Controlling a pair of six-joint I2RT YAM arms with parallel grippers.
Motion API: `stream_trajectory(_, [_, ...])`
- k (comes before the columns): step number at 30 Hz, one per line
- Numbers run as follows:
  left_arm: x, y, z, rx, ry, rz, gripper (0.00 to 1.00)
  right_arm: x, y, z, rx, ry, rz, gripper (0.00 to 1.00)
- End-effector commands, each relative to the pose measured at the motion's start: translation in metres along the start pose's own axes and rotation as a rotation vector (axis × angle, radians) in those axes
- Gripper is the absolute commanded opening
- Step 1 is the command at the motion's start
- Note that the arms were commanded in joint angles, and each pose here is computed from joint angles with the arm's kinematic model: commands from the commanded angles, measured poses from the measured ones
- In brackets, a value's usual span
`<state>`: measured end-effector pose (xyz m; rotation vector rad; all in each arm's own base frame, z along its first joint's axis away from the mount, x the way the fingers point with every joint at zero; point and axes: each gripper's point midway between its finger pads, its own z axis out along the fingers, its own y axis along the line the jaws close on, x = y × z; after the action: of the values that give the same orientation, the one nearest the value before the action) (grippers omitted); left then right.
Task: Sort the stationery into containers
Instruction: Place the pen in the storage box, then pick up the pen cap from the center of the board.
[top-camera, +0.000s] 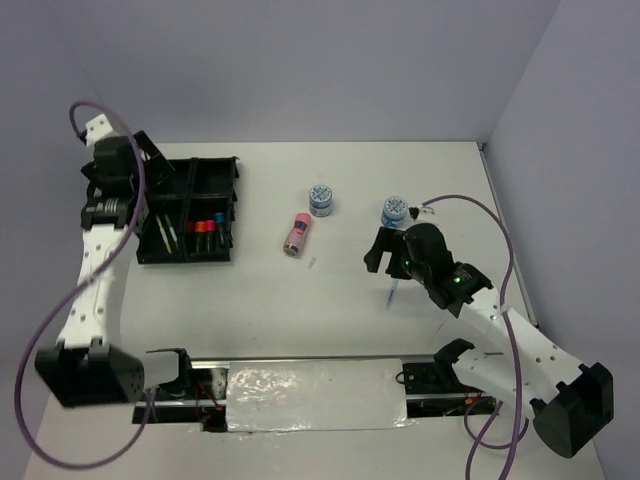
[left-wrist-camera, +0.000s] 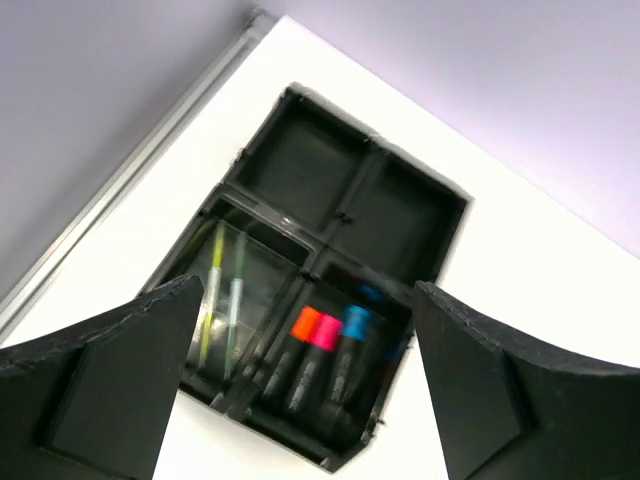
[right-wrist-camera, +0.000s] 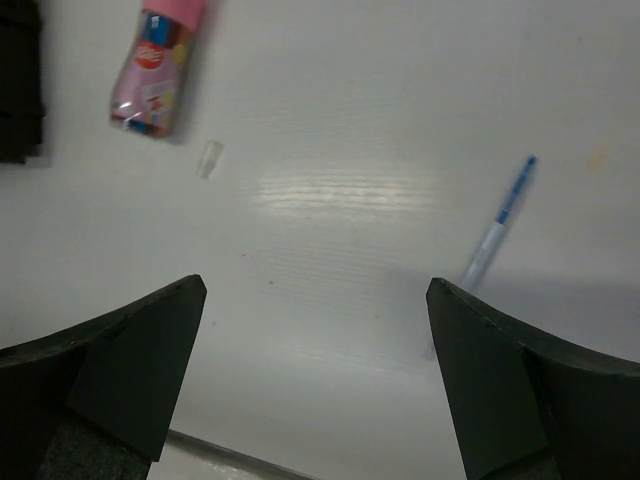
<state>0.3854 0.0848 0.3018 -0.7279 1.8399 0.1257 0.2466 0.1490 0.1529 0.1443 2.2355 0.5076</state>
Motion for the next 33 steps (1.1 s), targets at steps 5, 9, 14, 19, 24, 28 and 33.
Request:
stream_trajectory(5, [0.005, 0.018, -0.079, 0.148, -0.203, -0.161, 0.99, -0.001, -0.061, -0.006, 0.357, -0.043, 0.122, 1.0])
stream_trajectory(9, [0.019, 0.005, -0.082, 0.179, -0.132, -0.016, 0.99, 0.01, -0.078, 0.005, 0.444, -0.006, 0.132, 0.99])
stream_trajectory(14, [0.027, -0.014, -0.086, 0.218, -0.087, 0.079, 0.99, 0.019, -0.063, 0.026, 0.363, 0.053, 0.161, 0.95])
stream_trajectory(19, [0.047, -0.045, -0.099, 0.399, -0.048, 0.149, 0.99, 0.012, -0.01, 0.034, 0.11, 0.089, 0.053, 0.85])
stream_trajectory(24, [0.118, -0.111, -0.118, 0.619, 0.206, 0.247, 0.99, -0.03, -0.026, 0.015, 0.295, -0.021, 0.066, 0.92])
stream_trajectory(28, [0.194, -0.165, -0.159, 0.732, 0.349, 0.402, 0.98, -0.042, -0.022, -0.005, 0.257, -0.075, 0.081, 0.93])
stream_trajectory(33, [0.272, -0.203, -0.153, 0.793, 0.493, 0.506, 0.82, -0.04, -0.019, -0.032, 0.202, -0.083, 0.061, 0.92])
